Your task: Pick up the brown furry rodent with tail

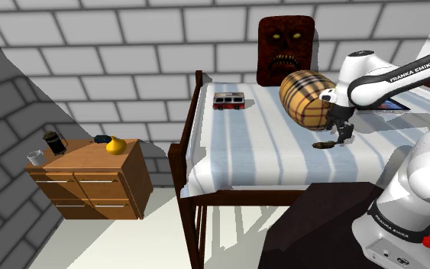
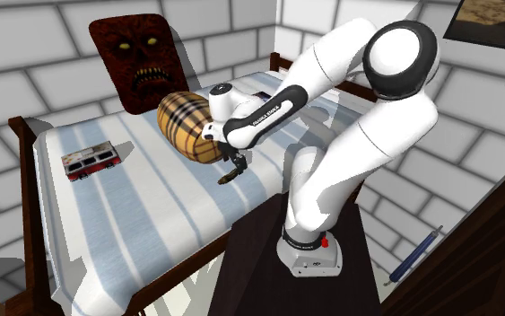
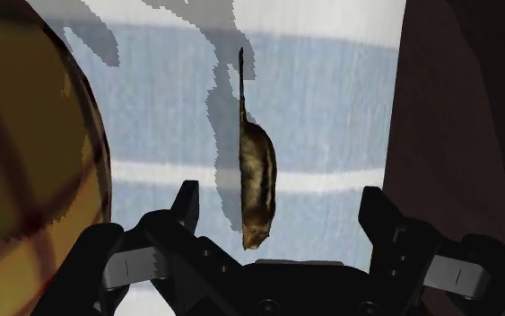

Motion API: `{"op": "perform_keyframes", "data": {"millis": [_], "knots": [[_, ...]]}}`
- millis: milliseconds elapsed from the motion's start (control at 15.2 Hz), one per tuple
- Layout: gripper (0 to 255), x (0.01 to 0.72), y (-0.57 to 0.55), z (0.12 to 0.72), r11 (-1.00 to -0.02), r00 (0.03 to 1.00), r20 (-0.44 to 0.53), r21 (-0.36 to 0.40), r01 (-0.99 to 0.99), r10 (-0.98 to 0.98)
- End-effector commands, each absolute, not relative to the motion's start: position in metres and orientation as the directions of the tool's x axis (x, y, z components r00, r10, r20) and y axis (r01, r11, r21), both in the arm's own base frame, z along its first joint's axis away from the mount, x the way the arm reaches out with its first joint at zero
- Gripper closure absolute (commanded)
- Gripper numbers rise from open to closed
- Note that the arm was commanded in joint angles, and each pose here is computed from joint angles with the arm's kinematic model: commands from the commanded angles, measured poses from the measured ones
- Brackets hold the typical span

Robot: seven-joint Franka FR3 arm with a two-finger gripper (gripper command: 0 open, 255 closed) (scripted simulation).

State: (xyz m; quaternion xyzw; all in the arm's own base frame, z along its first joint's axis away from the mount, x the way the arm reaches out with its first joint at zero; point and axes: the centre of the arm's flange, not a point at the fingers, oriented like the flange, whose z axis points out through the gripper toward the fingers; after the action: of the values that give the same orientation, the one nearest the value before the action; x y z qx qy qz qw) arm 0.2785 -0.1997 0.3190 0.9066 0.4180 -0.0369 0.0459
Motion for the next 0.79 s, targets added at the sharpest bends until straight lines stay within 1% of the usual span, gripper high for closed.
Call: {"op": "perform_keyframes", "data": {"millis": [0,528,660,726], "knots": [[0,0.281,-0.215,0.297,-0.588,0.590,-0.119,0.052,0.807,0.799],[0,0.281,-0.216,0.255,-0.585,0.586,-0.120,0.052,0.810,0.801],[0,0.281,-0.216,0.255,-0.585,0.586,-0.120,0.052,0.810,0.801],[255,0.281,-0.216,0.255,-0.585,0.586,-0.120,0.052,0.810,0.801]]}}
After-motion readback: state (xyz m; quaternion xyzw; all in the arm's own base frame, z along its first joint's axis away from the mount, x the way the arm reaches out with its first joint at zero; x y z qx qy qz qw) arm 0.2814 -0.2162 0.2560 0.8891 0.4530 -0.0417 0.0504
